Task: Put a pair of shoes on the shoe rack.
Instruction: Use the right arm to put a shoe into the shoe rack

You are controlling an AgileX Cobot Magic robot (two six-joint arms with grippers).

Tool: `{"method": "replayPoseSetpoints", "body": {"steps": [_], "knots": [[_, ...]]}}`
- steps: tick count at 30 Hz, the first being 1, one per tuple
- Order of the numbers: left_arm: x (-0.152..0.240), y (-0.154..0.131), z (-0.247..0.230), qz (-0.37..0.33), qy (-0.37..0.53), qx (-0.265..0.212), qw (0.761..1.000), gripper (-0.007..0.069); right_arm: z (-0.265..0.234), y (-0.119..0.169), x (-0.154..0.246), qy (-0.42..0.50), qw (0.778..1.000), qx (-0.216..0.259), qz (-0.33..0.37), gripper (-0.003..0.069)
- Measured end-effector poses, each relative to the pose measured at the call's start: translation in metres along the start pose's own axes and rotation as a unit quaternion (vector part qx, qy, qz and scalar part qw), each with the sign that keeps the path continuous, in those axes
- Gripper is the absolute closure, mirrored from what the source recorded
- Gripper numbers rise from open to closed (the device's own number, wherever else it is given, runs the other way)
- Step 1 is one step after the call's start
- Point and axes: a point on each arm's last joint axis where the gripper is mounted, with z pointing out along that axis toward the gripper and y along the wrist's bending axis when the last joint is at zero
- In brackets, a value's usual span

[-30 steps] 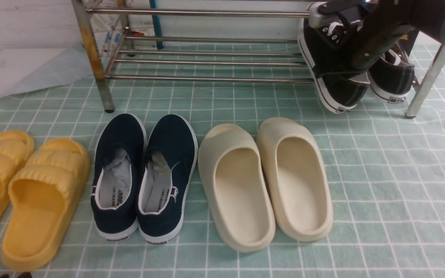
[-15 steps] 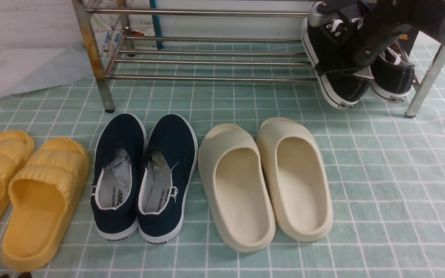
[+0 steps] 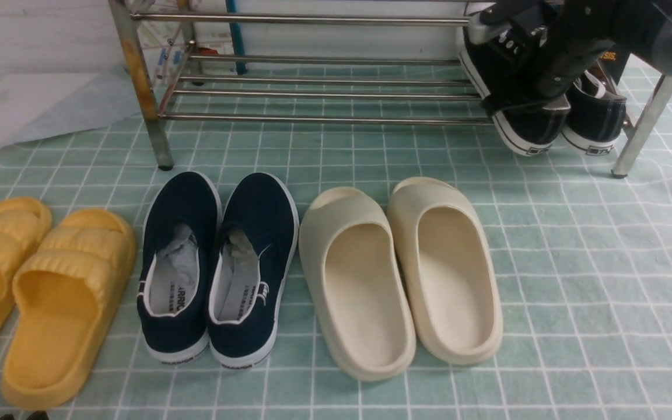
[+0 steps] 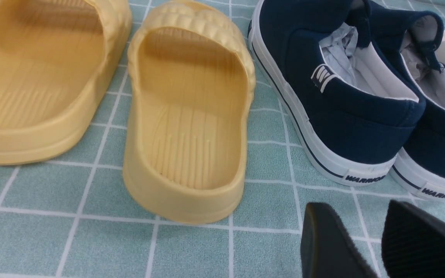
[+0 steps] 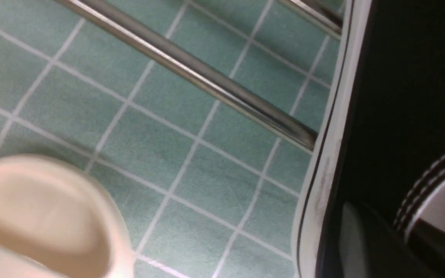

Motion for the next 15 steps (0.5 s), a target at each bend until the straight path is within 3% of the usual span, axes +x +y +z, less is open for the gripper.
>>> {"method": "replayPoseSetpoints", "body": {"steps": [5, 11, 15], "knots": [[0.0, 0.0, 0.0, 0.0, 0.0, 0.0, 1.0, 0.0386, -0.003, -0.002, -0.008, -0.034, 0.999, 0.008, 0.015, 0.0503], [0.0, 0.0, 0.0, 0.0, 0.0, 0.0, 1.0, 0.0386, -0.007, 0.002, -0.01, -0.043, 0.997, -0.02, 0.055, 0.026], [0.0, 0.0, 0.0, 0.0, 0.0, 0.0, 1.0, 0.0386, -0.025, 0.003, -0.017, -0.063, 0.995, -0.037, 0.075, 0.0196]]}}
